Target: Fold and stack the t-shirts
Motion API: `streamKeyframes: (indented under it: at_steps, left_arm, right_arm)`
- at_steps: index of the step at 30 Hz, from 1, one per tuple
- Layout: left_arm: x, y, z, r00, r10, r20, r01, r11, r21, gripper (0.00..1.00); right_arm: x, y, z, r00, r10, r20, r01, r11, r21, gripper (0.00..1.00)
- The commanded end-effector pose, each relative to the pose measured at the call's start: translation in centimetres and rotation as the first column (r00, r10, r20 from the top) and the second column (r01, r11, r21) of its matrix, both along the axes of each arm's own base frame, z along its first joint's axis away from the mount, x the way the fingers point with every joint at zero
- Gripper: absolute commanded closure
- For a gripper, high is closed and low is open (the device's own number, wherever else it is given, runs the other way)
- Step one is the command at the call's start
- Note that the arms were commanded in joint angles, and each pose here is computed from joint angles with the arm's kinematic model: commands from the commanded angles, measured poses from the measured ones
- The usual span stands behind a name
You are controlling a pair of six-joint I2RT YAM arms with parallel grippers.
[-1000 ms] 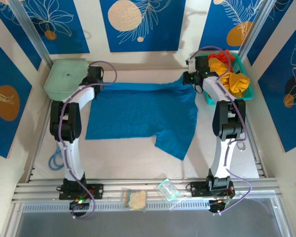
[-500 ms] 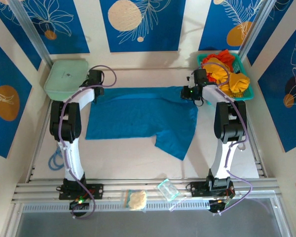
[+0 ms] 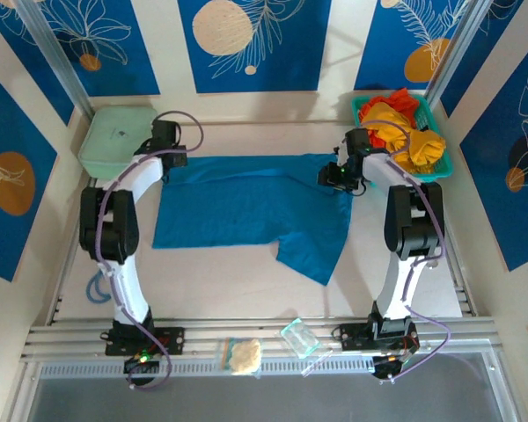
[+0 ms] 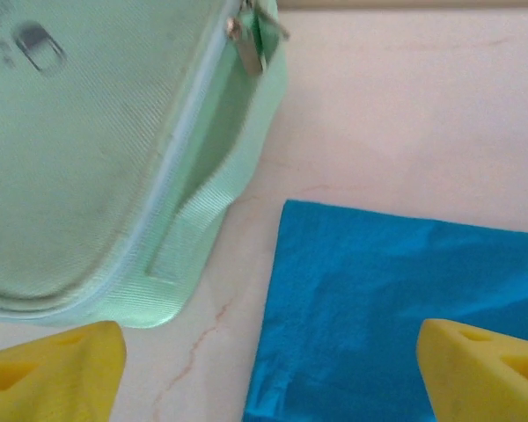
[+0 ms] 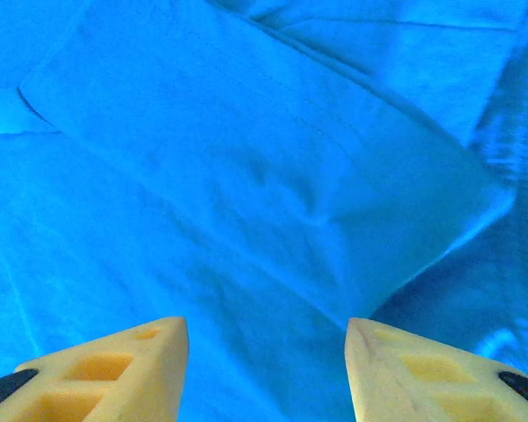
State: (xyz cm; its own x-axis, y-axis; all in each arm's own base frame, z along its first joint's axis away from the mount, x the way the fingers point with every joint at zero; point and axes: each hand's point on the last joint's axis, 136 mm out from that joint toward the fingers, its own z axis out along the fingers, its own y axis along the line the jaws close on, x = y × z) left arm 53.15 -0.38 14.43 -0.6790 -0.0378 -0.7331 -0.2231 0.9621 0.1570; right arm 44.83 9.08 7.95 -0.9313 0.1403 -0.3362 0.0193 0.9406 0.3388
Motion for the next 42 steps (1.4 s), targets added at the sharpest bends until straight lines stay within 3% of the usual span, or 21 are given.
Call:
streamKeyframes:
  at_steps: [1, 6, 11, 19, 28, 42]
  left_arm:
    - [-1.7, 0.1, 5.0, 0.997, -0.012, 0.072, 0.014, 1.0, -0.025, 0.02]
    - [-5.0, -0.4, 8.9, 0.996, -0.03, 0.085, 0.035, 0.998, -0.054, 0.01]
    - [-8.2, -0.9, 11.0, 0.996, -0.049, 0.076, 0.057, 0.993, -0.107, 0.01]
    - [-10.9, -0.7, 9.9, 0.998, -0.052, 0.042, 0.056, 0.992, -0.117, 0.01]
    - [-11.1, -1.1, 8.7, 0.998, -0.055, 0.036, 0.06, 0.988, -0.144, 0.01]
    - [-10.8, -1.3, 8.1, 0.998, -0.059, 0.015, 0.061, 0.987, -0.152, 0.01]
  right_arm:
    - [-0.1, -0.6, 4.0, 0.998, 0.022, 0.06, -0.016, 0.995, -0.101, 0.47]
    - [2.4, 1.4, 5.6, 0.982, 0.144, 0.123, -0.129, 0.984, -0.124, 0.48]
    - [6.9, 3.8, 3.5, 0.96, 0.252, 0.125, -0.24, 0.965, -0.105, 0.5]
    - [12.2, 5.0, 1.3, 0.942, 0.3, 0.148, -0.287, 0.952, -0.103, 0.5]
    - [13.0, 6.5, -1.8, 0.94, 0.323, 0.107, -0.321, 0.946, -0.039, 0.52]
    - [12.2, 6.9, -3.0, 0.942, 0.333, 0.033, -0.333, 0.943, -0.009, 0.58]
